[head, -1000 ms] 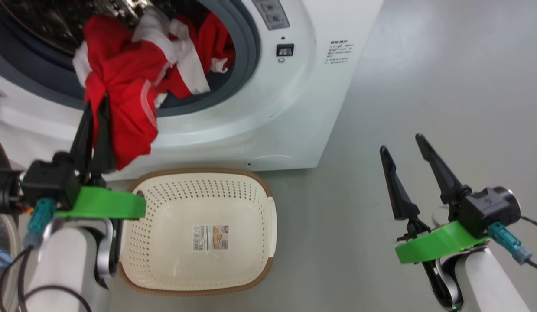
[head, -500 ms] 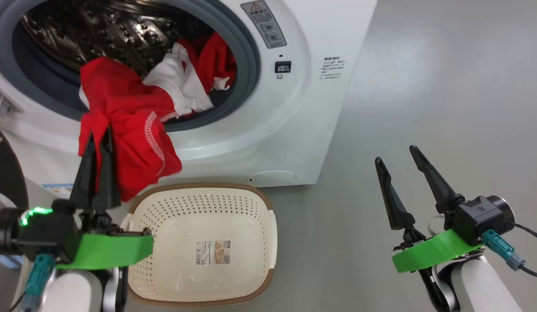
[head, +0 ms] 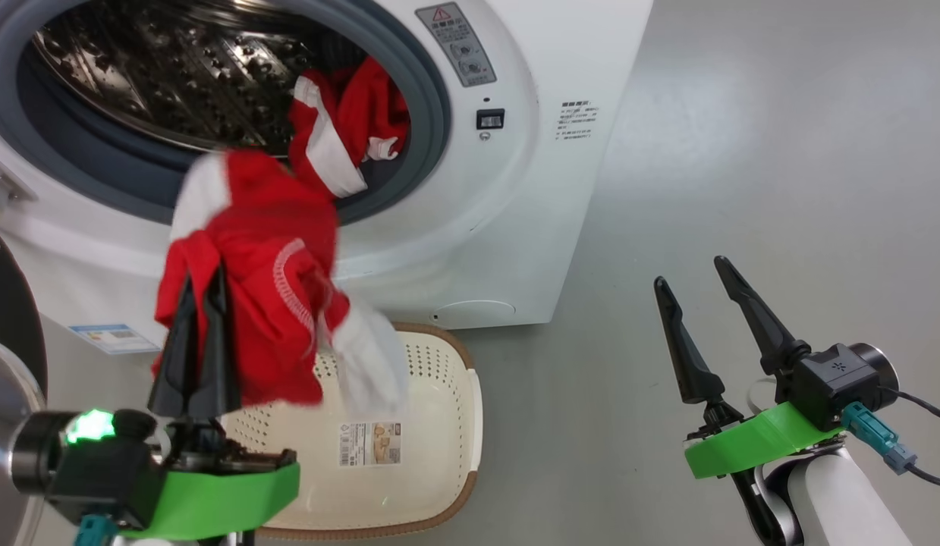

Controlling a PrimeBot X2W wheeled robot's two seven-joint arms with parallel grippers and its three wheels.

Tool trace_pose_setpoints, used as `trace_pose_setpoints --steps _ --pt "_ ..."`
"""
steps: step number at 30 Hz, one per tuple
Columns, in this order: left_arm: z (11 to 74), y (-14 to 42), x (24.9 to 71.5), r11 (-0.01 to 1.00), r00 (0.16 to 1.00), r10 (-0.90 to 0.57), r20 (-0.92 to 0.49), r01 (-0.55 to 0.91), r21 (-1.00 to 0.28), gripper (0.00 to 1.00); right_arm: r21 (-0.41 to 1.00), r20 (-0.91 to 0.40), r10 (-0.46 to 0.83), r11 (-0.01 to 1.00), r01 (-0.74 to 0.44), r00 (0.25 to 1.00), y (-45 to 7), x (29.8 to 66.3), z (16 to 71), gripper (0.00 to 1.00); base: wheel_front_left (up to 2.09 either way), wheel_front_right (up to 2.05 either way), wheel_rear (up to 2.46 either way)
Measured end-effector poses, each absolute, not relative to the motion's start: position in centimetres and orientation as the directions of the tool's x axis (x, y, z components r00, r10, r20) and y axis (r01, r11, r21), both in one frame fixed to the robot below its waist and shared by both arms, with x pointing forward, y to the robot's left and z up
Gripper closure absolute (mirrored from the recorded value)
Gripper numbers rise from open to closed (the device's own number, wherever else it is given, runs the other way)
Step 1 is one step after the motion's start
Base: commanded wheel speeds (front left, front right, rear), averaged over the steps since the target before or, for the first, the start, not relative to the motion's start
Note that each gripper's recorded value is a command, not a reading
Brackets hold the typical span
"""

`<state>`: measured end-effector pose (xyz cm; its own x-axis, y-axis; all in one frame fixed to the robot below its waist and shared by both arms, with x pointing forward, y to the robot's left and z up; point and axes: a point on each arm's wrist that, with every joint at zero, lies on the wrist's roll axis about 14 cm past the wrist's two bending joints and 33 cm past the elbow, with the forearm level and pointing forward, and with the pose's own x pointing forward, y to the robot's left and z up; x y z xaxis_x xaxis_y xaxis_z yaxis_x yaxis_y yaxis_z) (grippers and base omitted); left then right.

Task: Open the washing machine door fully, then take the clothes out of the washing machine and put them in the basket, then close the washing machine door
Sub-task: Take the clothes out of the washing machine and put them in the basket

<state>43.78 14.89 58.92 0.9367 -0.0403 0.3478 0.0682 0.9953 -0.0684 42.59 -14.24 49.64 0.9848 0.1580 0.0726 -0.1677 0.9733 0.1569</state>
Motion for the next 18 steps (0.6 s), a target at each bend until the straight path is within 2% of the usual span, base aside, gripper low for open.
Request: trace_pose_setpoints --steps 9,18 --pt "50.4 14.2 44.5 0.990 0.995 -0.044 0.094 0.056 -0.131 1.00 0.164 0.035 0.161 0.973 -0.165 0.986 -14.1 43.0 48.1 0.00 0.00 0.00 0.00" --pt "42.0 12.7 45.8 0.982 0.984 -0.092 -0.152 0.064 -0.178 1.00 0.168 -0.003 0.157 0.974 -0.154 0.988 -14.3 44.3 46.3 0.00 0.00 0.00 0.00"
